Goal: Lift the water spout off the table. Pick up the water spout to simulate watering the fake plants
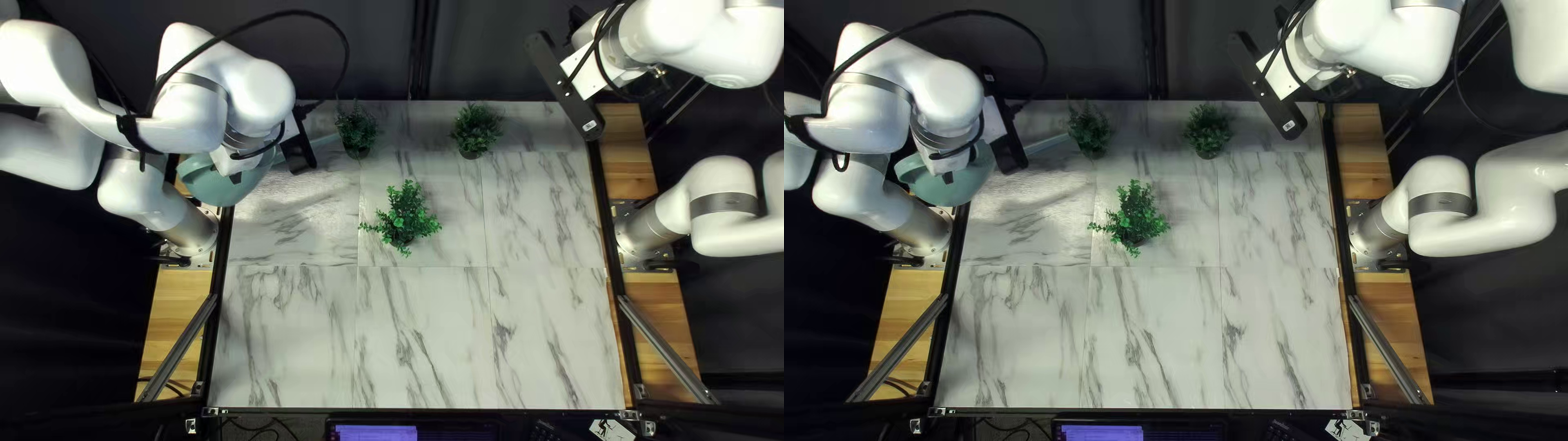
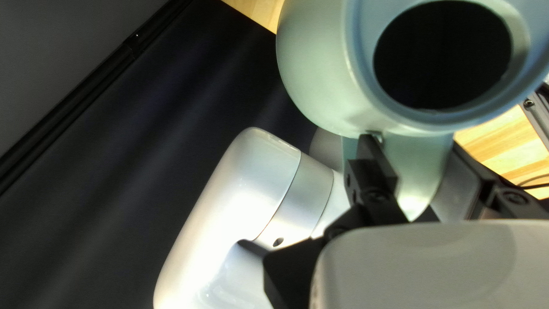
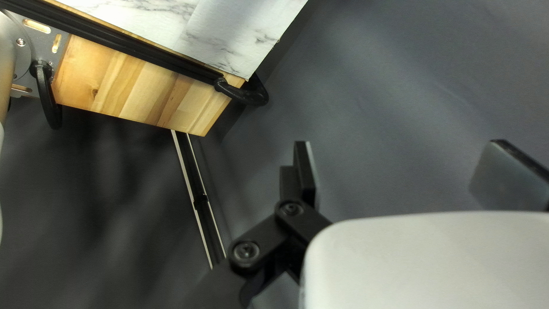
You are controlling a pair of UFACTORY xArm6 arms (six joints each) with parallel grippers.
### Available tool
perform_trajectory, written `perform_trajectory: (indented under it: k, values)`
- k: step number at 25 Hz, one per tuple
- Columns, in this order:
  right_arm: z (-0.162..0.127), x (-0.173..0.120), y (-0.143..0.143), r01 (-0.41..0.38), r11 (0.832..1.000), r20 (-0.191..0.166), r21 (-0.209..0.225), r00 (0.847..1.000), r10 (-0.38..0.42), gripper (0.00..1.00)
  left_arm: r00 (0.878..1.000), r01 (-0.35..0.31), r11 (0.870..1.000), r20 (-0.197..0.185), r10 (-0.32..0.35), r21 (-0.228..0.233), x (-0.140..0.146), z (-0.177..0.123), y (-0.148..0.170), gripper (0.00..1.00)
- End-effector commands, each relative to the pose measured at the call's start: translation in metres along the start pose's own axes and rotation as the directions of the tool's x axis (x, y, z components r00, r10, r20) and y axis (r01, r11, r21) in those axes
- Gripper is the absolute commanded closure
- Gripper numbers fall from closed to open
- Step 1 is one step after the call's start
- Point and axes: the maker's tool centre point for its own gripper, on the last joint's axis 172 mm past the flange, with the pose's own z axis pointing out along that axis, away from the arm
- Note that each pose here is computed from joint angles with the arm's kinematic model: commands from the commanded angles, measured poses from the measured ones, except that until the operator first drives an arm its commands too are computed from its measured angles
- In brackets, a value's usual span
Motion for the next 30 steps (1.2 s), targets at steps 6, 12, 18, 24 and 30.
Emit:
perform_trajectory:
  k: [6, 12, 18, 24, 30]
  values:
    - [0.0, 0.0, 0.0, 0.0, 1.0, 0.0, 0.0, 1.0, 0.0, 0.0, 0.999, -0.012, 1.0, -0.049, 0.012, 0.006, -0.004, -0.025, -0.009, 1.0]
    - [0.0, 0.0, 0.0, 0.0, 1.0, 0.0, 0.0, 1.0, 0.0, 0.0, 0.981, -0.095, 0.995, -0.169, 0.094, -0.002, 0.018, -0.06, 0.0, 1.0]
    - [0.0, 0.0, 0.0, 0.0, 1.0, 0.0, 0.0, 1.0, 0.0, 0.0, 0.955, -0.173, 0.985, -0.245, 0.166, -0.009, 0.058, -0.097, -0.006, 1.0]
    - [0.0, 0.0, 0.0, 0.0, 1.0, 0.0, 0.0, 1.0, 0.0, 0.0, 0.923, -0.235, 0.972, -0.318, 0.218, -0.014, 0.085, -0.122, -0.008, 1.0]
    - [0.0, 0.0, 0.0, 0.0, 1.0, 0.0, 0.0, 1.0, 0.0, 0.0, 0.911, -0.238, 0.971, -0.35, 0.217, -0.019, 0.102, -0.116, 0.001, 1.0]
